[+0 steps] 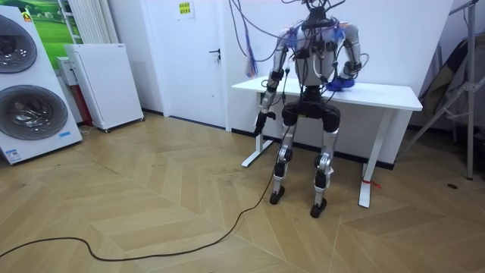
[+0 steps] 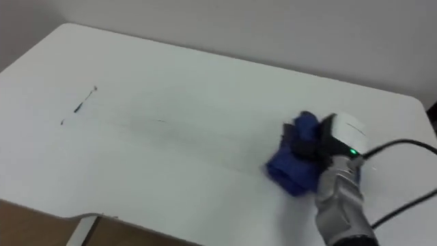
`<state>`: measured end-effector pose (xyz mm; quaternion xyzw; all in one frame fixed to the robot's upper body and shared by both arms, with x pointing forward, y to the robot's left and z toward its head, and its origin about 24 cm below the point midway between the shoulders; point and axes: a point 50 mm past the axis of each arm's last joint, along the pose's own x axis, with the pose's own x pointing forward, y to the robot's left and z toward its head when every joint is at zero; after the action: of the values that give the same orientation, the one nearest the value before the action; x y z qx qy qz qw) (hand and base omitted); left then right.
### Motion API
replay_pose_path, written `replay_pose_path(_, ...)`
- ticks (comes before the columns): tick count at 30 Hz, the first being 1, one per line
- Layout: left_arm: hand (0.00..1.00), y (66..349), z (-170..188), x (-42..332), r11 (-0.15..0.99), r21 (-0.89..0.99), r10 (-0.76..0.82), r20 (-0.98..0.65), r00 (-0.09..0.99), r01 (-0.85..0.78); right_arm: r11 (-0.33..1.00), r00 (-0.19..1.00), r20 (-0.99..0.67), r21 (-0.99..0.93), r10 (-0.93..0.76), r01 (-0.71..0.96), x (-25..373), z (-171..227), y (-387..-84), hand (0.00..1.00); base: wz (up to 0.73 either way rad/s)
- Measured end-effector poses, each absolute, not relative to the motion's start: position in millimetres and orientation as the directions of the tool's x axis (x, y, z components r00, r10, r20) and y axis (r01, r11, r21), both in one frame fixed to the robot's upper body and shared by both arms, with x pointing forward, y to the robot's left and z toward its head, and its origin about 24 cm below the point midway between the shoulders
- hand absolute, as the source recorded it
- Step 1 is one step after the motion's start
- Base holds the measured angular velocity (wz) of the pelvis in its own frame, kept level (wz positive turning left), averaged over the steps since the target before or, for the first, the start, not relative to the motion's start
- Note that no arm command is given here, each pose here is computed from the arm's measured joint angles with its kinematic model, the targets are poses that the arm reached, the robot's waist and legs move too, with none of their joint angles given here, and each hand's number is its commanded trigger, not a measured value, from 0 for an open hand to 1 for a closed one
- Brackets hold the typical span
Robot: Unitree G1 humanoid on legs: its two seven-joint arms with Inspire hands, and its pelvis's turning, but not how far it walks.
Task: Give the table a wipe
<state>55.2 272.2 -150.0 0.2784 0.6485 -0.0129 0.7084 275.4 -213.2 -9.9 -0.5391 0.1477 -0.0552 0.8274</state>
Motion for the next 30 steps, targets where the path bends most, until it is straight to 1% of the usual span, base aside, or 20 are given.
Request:
replay_pose_path(2, 0.0, 273.6, -151.0, 40.0, 0.856, 0.366, 0.348, -0.93, 0.117, 0.366, 0.422, 0.953, -0.188, -0.904, -0.239, -0.072, 275.4, -11.2, -211.9, 1.0, 0.52)
replay_pose_path(3, 0.0, 275.1, -151.3, 29.4, 0.862, 0.359, 0.352, -0.932, 0.088, 0.358, 0.43, 0.948, -0.199, -0.9, -0.25, -0.075, 272.3, -15.2, -216.0, 1.0, 0.82)
replay_pose_path(5, 0.0, 276.5, -150.7, 16.6, 0.866, 0.355, 0.356, -0.932, 0.066, 0.351, 0.453, 0.937, -0.203, -0.89, -0.284, -0.055, 266.0, -20.5, -226.4, 1.0, 0.65)
replay_pose_path(7, 0.0, 277.3, -150.6, 7.4, 0.87, 0.351, 0.358, -0.933, 0.045, 0.347, 0.506, 0.907, -0.234, -0.862, -0.35, -0.027, 251.7, -33.8, -245.3, 1.0, 0.23)
replay_pose_path(8, 0.0, 278.2, -150.2, 7.6, 0.872, 0.354, 0.36, -0.932, 0.048, 0.339, 0.513, 0.899, -0.233, -0.858, -0.371, -0.011, 247.7, -35.5, -250.7, 1.0, 0.23)
replay_pose_path(10, 0.0, 285.4, -147.4, 10.1, 0.868, 0.376, 0.376, -0.924, 0.064, 0.323, 0.525, 0.861, -0.242, -0.85, -0.447, 0.033, 233.1, -43.5, -273.4, 1.0, 0.2)
replay_pose_path(11, 0.0, 287.6, -146.5, 11.1, 0.866, 0.382, 0.381, -0.922, 0.069, 0.322, 0.523, 0.848, -0.247, -0.851, -0.469, 0.041, 229.0, -45.8, -279.6, 1.0, 0.0)
replay_pose_path(13, 0.0, 296.6, -142.3, 16.0, 0.859, 0.409, 0.401, -0.911, 0.094, 0.309, 0.511, 0.78, -0.262, -0.855, -0.568, 0.085, 208.3, -51.7, -304.9, 1.0, -0.1)
replay_pose_path(16, 0.0, 300.8, -139.2, 24.0, 0.85, 0.429, 0.41, -0.903, 0.126, 0.304, 0.478, 0.742, -0.258, -0.873, -0.619, 0.096, 194.3, -50.3, -324.2, 1.0, -0.25)
replay_pose_path(18, 0.0, 298.4, -139.6, 32.7, 0.847, 0.429, 0.403, -0.903, 0.148, 0.313, 0.472, 0.734, -0.261, -0.877, -0.627, 0.092, 191.1, -50.6, -327.2, 1.0, -0.19)
replay_pose_path(20, 0.0, 294.0, -140.7, 43.1, 0.848, 0.426, 0.391, -0.904, 0.171, 0.314, 0.478, 0.732, -0.276, -0.875, -0.623, 0.076, 193.4, -51.7, -325.4, 1.0, -0.35)
replay_pose_path(23, 0.0, 282.6, -144.3, 59.2, 0.848, 0.408, 0.36, -0.912, 0.2, 0.339, 0.469, 0.756, -0.288, -0.883, -0.588, 0.028, 211.6, -49.0, -311.7, 1.0, -0.51)
replay_pose_path(26, 0.0, 272.4, -147.8, 63.0, 0.846, 0.389, 0.337, -0.92, 0.198, 0.366, 0.432, 0.815, -0.294, -0.9, -0.499, -0.06, 229.4, -44.4, -281.7, 1.0, -0.39)
replay_pose_path(28, 0.0, 266.3, -150.6, 61.8, 0.852, 0.371, 0.328, -0.928, 0.176, 0.369, 0.416, 0.884, -0.295, -0.9, -0.362, -0.13, 243.8, -38.4, -242.9, 1.0, -0.13)
replay_pose_path(30, 0.0, 261.4, -152.4, 60.1, 0.857, 0.358, 0.318, -0.934, 0.164, 0.37, 0.414, 0.917, -0.289, -0.897, -0.276, -0.157, 251.2, -33.7, -217.5, 1.0, 0.06)
